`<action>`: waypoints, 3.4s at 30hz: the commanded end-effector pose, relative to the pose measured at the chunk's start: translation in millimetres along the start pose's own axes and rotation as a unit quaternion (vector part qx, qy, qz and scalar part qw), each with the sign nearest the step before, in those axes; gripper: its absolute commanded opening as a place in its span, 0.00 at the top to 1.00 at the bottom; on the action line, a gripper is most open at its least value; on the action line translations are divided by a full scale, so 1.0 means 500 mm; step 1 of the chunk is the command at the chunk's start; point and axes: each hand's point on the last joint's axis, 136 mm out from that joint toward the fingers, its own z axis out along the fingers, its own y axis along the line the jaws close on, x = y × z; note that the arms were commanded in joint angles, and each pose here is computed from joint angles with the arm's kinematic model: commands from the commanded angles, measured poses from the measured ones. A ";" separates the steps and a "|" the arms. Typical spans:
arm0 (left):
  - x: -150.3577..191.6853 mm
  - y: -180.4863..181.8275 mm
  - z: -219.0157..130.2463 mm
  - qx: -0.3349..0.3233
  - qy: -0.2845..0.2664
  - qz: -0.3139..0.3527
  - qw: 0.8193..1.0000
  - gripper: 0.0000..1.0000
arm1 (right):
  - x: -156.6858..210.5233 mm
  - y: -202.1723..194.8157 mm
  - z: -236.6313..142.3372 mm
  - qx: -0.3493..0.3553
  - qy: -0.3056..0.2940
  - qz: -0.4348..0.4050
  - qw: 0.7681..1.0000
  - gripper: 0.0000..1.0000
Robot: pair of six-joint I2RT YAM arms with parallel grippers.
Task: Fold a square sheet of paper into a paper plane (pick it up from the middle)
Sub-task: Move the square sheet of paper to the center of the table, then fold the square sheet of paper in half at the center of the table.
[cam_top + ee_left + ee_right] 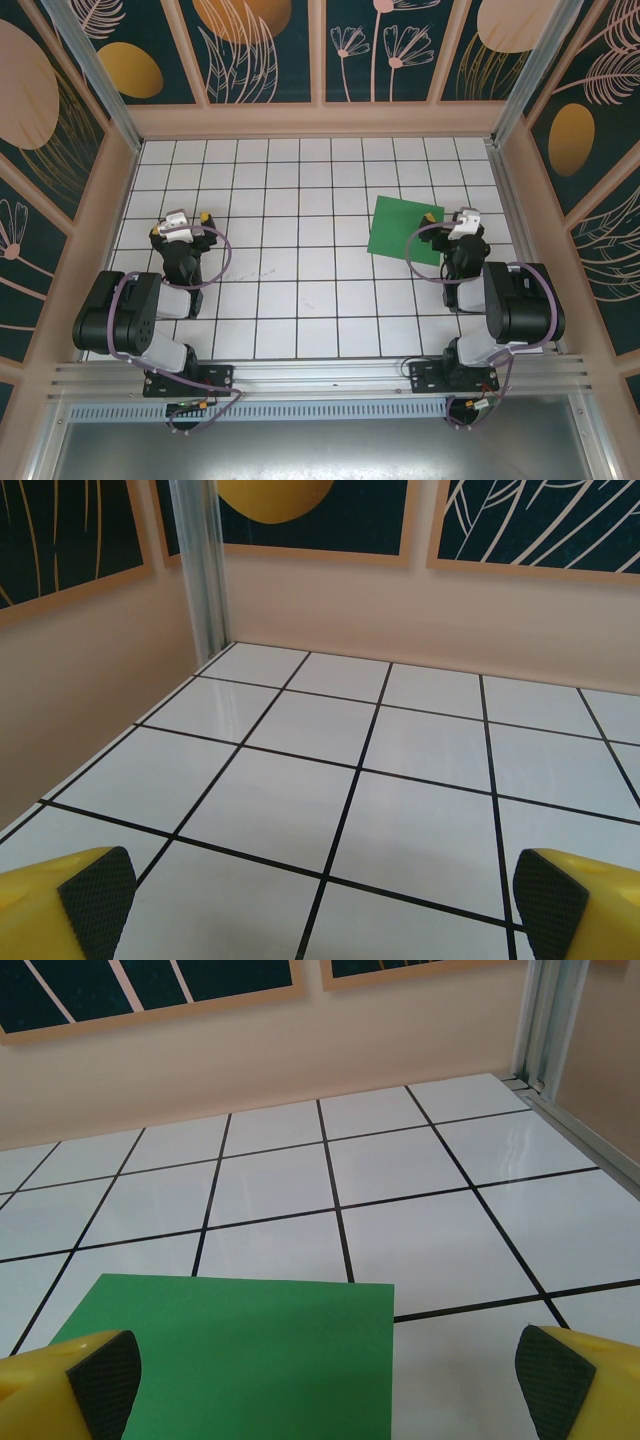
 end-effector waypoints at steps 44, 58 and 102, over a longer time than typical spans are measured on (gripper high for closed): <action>-0.126 -0.098 -0.033 0.093 0.175 -0.183 0.963 0.01 | 0.136 0.239 0.151 -0.009 0.414 0.249 0.876 0.10; -0.112 -0.086 -0.032 0.076 0.181 -0.174 0.965 0.01 | 0.297 0.420 0.025 -0.041 0.531 0.168 0.830 0.15; -0.072 -0.090 -0.028 0.073 0.217 -0.169 0.959 0.01 | 0.374 0.439 -0.110 -0.029 0.579 -0.144 0.802 0.06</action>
